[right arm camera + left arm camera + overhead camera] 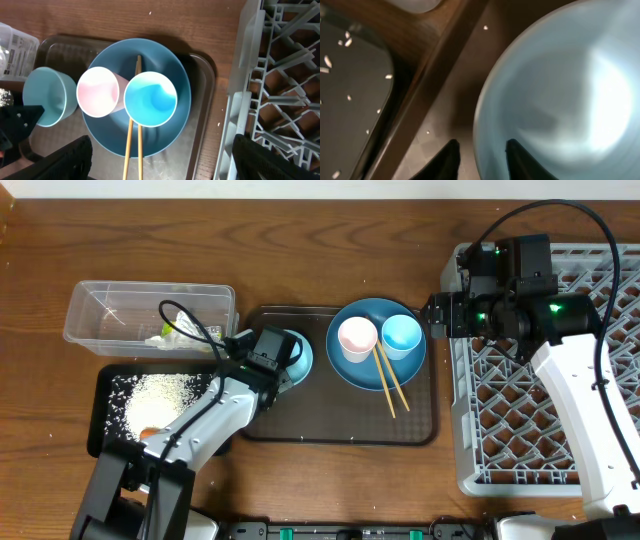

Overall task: Sort waste into correct bins and load items into the dishwasher rack
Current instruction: 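Grasp the bowl rim with the right gripper beside the left gripper, then lift the bowl with the right gripper and carry it toward the rack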

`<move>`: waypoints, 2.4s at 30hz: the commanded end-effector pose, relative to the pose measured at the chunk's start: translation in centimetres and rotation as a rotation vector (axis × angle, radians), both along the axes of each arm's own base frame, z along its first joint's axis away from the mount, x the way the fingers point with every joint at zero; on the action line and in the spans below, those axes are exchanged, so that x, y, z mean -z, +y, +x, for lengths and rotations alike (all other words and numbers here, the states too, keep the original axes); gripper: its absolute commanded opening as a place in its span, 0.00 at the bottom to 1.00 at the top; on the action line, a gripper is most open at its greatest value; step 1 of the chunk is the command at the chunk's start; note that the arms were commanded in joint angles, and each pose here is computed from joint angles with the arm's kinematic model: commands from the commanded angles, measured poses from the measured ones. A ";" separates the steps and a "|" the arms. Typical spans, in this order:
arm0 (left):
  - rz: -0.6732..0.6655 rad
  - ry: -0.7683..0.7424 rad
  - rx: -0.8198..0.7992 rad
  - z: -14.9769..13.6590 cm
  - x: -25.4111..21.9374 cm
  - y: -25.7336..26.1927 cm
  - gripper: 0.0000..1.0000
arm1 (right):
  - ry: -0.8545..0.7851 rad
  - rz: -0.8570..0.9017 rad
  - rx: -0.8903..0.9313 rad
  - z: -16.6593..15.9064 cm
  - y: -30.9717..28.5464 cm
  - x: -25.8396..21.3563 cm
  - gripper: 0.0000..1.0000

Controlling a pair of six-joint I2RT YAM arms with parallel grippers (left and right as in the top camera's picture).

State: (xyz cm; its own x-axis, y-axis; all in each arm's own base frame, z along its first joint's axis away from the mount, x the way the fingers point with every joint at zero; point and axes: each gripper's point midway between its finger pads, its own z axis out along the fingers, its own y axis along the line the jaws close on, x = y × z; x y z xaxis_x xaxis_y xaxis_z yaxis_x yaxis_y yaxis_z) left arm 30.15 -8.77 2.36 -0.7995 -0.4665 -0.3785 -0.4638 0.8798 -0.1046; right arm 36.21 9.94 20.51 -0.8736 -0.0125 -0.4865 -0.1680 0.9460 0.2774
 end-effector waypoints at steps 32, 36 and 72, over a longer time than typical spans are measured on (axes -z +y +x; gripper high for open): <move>-0.279 -0.147 0.183 -3.4 -9.9 -3.2 0.06 | -0.111 0.012 -0.621 -6.1 17.9 0.5 0.58; -0.299 -0.142 0.193 -3.5 -10.0 -3.6 0.06 | -0.088 0.006 -0.647 -6.4 18.9 1.7 0.54; -0.349 -0.158 0.219 -3.3 -10.5 -4.6 0.10 | -0.049 -0.040 -0.652 -6.0 19.6 4.4 0.01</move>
